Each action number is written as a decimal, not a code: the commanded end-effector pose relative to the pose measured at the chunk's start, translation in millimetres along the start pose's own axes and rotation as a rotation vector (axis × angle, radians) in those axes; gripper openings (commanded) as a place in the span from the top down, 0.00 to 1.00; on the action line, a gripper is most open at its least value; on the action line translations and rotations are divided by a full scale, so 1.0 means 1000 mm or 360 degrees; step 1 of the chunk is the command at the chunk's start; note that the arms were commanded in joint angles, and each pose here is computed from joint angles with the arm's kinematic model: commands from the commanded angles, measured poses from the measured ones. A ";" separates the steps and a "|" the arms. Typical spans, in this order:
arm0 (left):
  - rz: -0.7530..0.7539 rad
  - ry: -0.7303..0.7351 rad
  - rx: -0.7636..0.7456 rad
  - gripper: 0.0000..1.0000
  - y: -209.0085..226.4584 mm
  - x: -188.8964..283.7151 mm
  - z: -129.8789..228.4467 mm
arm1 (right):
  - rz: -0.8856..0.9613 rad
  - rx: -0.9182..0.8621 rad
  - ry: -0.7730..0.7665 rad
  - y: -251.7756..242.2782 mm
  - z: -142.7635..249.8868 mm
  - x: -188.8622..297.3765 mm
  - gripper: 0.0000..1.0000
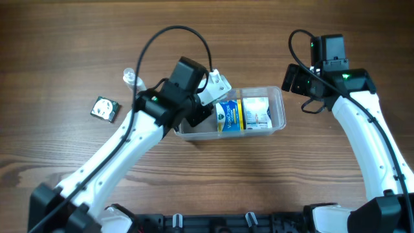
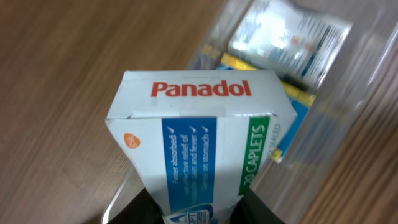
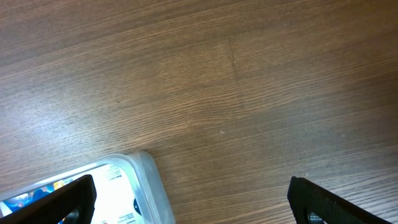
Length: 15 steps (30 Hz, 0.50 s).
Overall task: Pack container
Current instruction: 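Lift the Panadol box and lower it into the container's left side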
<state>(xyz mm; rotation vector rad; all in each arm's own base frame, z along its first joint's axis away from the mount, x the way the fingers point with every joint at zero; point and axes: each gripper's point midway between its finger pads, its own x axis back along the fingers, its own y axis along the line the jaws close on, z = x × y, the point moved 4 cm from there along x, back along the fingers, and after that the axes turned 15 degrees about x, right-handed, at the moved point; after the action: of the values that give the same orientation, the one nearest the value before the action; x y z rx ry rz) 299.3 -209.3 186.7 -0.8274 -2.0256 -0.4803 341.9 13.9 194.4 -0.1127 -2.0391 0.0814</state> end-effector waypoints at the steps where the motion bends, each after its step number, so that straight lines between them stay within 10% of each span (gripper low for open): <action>1: -0.0039 0.0105 -0.0244 0.72 0.006 -0.021 0.007 | 0.0026 0.0001 -0.0002 -0.003 -0.003 -0.002 0.00; 15: -0.0181 0.0333 -0.0478 0.56 0.023 -0.046 0.027 | 0.0026 0.0001 -0.0002 -0.003 -0.003 -0.002 0.00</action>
<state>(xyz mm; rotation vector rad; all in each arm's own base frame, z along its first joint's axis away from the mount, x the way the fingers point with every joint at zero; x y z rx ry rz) 312.4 -199.8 136.7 -0.8334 -1.8595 -0.8164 341.9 13.9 194.4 -0.1125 -2.0391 0.0818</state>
